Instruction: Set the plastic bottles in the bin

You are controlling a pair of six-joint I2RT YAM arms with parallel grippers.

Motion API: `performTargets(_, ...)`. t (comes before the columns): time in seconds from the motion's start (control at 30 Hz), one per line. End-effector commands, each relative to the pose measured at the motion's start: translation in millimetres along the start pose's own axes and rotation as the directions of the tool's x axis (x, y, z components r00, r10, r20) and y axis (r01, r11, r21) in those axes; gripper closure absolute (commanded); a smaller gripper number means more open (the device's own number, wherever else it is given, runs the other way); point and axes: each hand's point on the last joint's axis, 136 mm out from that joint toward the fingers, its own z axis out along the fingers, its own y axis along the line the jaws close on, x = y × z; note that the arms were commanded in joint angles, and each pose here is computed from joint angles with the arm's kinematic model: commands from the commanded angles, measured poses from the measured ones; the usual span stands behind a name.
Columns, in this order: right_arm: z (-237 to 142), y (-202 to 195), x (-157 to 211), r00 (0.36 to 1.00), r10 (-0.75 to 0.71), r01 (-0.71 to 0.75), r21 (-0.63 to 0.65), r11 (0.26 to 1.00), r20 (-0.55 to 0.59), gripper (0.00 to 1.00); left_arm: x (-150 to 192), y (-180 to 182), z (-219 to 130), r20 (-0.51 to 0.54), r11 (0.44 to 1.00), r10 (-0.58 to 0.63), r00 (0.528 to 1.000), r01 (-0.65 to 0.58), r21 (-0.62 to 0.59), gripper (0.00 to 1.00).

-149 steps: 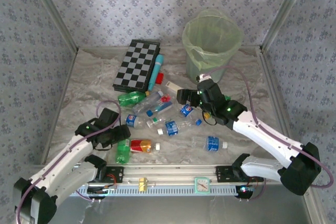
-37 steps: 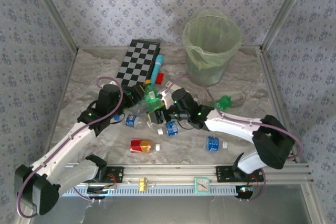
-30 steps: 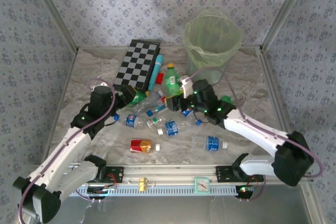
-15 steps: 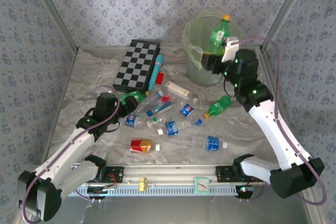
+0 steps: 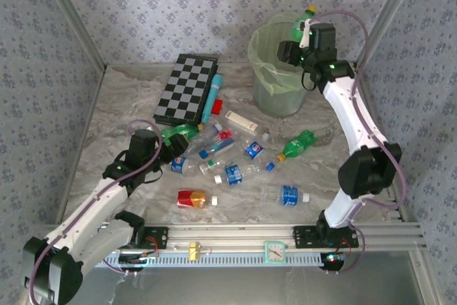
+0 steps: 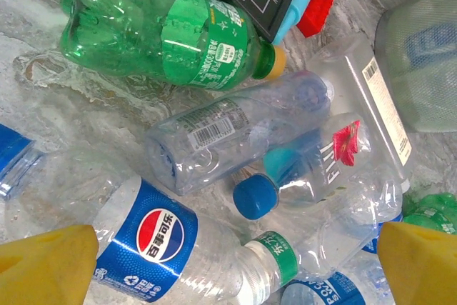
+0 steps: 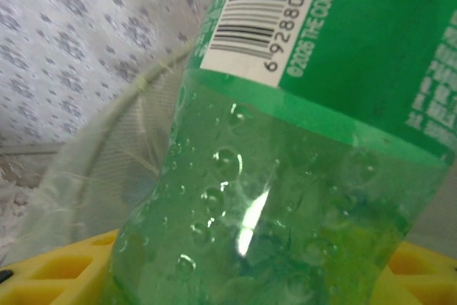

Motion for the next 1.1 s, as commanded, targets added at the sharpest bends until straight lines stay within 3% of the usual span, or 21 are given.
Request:
performTargets(0.0,3.9,-2.4,13.8,0.995,0.021,-0.018,0.028,0.999,-0.094,0.35,0.5,-3.5,-3.9,-0.005,1.000,0.006,1.000,-0.006,0.018,0.00)
performTargets(0.37,37.0,-3.3,44.3,0.971,0.046,-0.039,0.036,0.999,-0.236,0.31,2.4,-7.2,-2.3,-0.024,1.000,0.019,1.000,-0.019,0.021,0.00)
performTargets(0.5,38.8,-0.5,42.5,0.971,0.041,-0.033,0.036,0.999,-0.236,0.24,3.0,-7.8,-2.2,-0.028,1.000,0.022,0.999,-0.021,0.022,0.00)
performTargets(0.73,25.7,8.4,16.9,0.985,0.021,-0.016,0.031,0.999,-0.173,0.11,4.0,-9.0,-2.4,-0.034,0.999,0.029,0.999,-0.028,0.027,0.00)
performTargets(1.07,-47.2,29.4,-40.2,0.999,-0.026,0.025,0.007,1.000,0.045,0.08,4.4,-9.4,-0.3,-0.032,0.999,0.037,0.999,-0.036,0.032,0.00)
